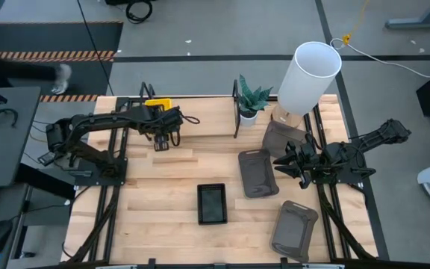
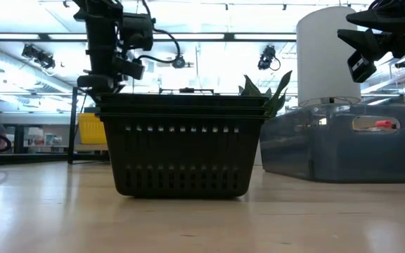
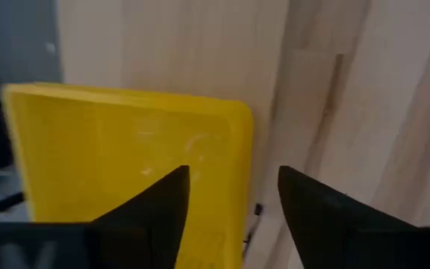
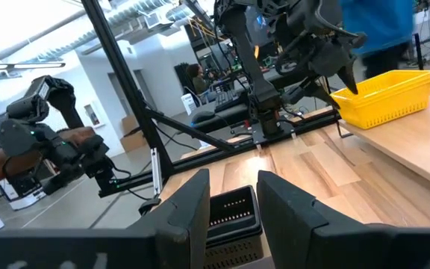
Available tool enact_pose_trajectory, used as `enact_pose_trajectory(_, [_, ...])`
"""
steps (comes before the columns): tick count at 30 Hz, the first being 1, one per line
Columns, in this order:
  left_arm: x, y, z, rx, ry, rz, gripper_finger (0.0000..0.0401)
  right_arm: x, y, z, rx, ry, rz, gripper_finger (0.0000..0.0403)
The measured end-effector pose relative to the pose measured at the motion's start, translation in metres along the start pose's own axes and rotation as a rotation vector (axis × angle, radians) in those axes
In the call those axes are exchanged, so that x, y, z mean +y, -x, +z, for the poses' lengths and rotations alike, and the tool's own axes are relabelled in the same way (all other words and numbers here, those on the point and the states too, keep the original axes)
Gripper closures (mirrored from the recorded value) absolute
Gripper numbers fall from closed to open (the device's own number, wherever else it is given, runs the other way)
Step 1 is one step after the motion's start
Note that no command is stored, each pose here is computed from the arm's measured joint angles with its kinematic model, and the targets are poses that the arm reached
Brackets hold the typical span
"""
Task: Stack baskets on shelf by color
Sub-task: Put the black bins on the shelf
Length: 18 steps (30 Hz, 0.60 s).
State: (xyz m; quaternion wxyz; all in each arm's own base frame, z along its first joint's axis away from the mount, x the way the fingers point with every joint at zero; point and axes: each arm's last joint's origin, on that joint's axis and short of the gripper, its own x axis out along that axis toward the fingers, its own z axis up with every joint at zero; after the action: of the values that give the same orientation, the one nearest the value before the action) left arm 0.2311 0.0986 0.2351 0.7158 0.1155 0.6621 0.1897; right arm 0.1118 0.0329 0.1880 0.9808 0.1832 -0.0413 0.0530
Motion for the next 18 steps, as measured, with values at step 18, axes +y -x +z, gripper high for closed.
enact_pose_trajectory(18, [-0.082, 0.050, 0.033, -0.421, -0.065, -0.146, 0.0172, 0.000, 0.000, 0.000, -0.001, 0.000, 0.001, 0.0284])
